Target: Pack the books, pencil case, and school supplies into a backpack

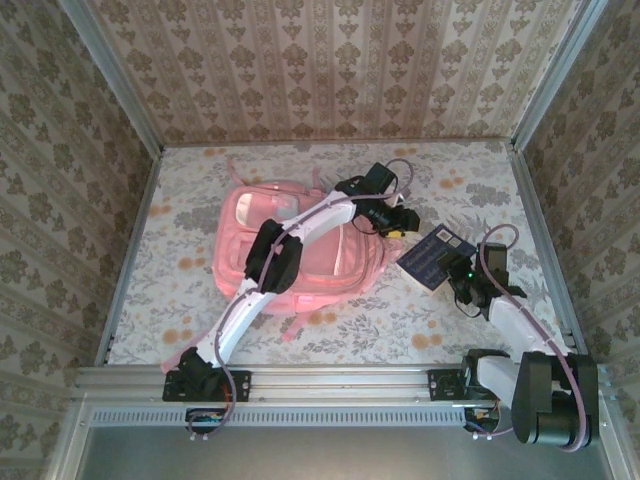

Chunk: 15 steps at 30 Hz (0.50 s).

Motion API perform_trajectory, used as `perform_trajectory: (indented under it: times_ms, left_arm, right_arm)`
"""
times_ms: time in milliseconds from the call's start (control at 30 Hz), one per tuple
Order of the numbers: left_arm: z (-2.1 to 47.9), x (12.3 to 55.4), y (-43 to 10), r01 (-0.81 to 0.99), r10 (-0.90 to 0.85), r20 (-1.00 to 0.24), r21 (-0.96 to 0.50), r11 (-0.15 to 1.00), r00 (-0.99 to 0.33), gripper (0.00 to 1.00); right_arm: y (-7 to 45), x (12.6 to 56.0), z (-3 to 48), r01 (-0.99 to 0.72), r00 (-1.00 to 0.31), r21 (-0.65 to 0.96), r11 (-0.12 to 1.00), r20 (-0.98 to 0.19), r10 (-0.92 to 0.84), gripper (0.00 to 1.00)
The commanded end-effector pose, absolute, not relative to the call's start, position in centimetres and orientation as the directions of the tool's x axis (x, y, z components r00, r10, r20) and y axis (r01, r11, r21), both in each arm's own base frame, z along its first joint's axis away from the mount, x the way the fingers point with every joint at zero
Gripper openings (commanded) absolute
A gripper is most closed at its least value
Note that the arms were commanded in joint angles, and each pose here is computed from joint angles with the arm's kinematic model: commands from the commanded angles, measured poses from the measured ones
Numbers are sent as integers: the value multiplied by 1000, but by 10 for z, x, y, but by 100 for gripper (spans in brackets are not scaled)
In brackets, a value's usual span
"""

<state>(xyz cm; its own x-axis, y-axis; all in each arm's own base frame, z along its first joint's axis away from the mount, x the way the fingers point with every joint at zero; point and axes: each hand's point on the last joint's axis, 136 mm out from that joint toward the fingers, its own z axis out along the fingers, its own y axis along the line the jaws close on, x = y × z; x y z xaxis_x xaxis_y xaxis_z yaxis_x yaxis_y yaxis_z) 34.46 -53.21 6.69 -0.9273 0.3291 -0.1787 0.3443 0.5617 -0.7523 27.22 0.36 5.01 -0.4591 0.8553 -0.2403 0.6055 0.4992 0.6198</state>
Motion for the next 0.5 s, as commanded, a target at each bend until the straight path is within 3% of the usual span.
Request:
perform_trajectory:
  times_ms: [0,300,467]
  left_arm:
    - [28,318,-525,331,388,-89,-712,619,-917,55]
    - [22,305,-529,343,420,-75,-714,610,-904,55]
    - [20,296,-531,354,446,-69,-721,596,-892,55]
  right_arm:
    - [-5,268,57,629,-442,580,518,-281,852,63]
    - [-4,275,38,673,-448,556,488,-218,867,63]
    - [17,296,30,626,-504,632,457,-119,855,56]
